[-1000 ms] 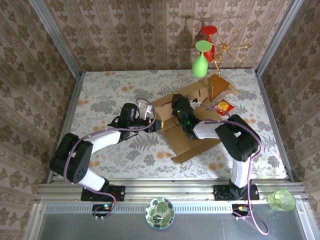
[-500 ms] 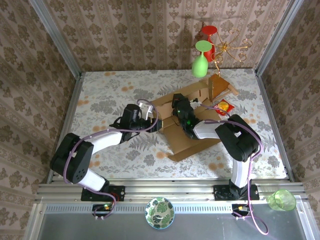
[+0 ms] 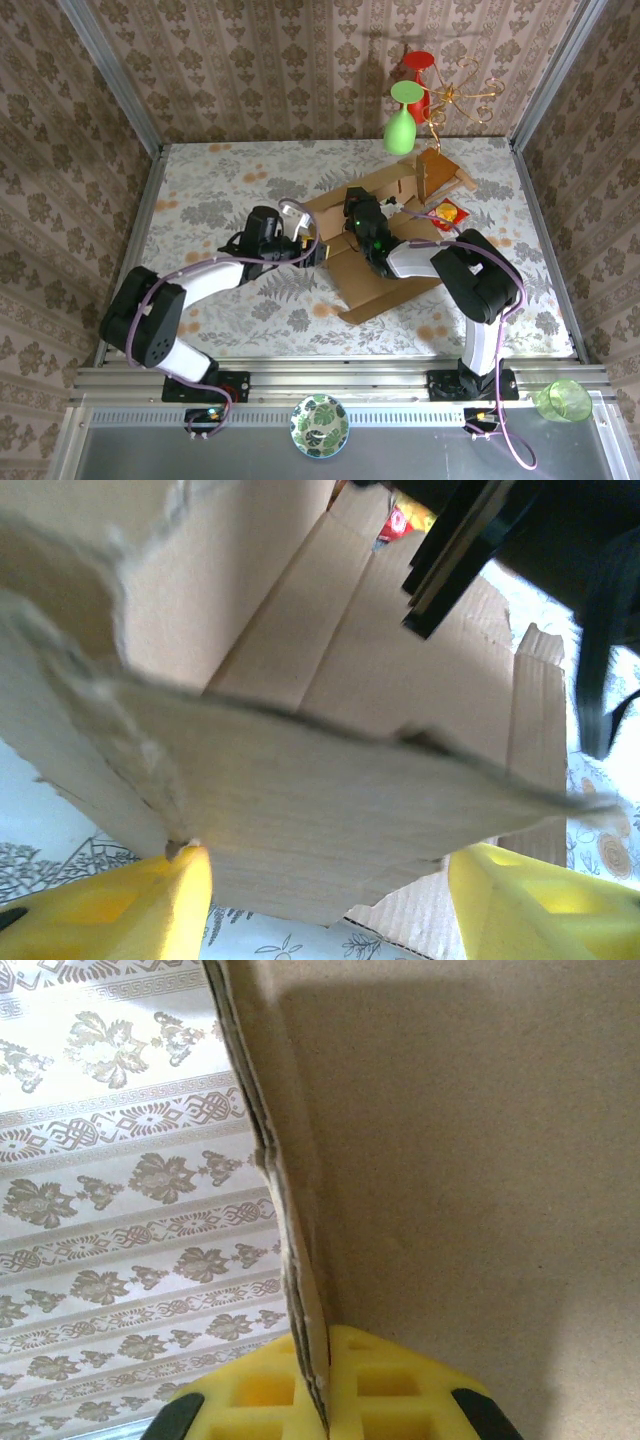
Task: Fold the paper box
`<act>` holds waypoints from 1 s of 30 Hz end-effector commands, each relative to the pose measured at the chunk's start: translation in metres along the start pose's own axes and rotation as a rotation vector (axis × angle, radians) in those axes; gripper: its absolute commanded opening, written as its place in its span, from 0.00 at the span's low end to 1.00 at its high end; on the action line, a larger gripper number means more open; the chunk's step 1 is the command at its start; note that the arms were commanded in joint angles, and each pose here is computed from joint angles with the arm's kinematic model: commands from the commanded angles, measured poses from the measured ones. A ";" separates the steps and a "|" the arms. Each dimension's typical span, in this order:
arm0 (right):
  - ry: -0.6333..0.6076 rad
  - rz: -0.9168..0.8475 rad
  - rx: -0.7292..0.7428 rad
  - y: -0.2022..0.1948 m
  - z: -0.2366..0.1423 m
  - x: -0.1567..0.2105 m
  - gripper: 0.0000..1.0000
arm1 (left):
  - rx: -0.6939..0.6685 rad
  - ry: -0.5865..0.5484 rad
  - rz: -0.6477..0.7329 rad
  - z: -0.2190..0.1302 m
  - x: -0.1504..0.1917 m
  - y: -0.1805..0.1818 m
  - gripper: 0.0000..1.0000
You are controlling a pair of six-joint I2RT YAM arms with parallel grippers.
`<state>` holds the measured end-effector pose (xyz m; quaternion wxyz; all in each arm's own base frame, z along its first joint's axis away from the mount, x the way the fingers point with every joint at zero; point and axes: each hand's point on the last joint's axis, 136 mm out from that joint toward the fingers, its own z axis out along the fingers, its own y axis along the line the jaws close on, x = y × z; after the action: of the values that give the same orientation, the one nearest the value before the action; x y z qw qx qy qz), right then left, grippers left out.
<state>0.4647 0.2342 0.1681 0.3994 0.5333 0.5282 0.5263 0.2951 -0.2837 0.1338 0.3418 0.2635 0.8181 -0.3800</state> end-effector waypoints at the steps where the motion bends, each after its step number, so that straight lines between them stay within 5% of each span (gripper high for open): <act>1: -0.006 -0.028 0.058 -0.016 -0.004 -0.004 0.00 | 0.002 -0.042 0.040 -0.025 -0.009 -0.010 0.65; 9: 0.001 -0.025 0.061 -0.018 -0.002 -0.002 0.00 | -0.043 -0.086 0.021 -0.070 0.001 -0.024 0.63; 18: 0.005 -0.030 0.062 -0.016 -0.001 0.000 0.00 | -0.275 -0.218 -0.173 -0.117 0.000 0.066 0.39; 25: 0.006 -0.036 0.064 -0.017 -0.001 0.000 0.00 | -0.196 -0.045 -0.124 -0.072 0.017 0.094 0.35; 30: 0.012 -0.034 0.057 -0.017 -0.001 0.001 0.00 | -0.096 -0.056 -0.023 -0.044 0.001 0.077 0.37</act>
<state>0.4639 0.2378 0.1663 0.3921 0.5290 0.5359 0.5284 0.3210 -0.1765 0.0839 0.3211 0.1579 0.8769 -0.3211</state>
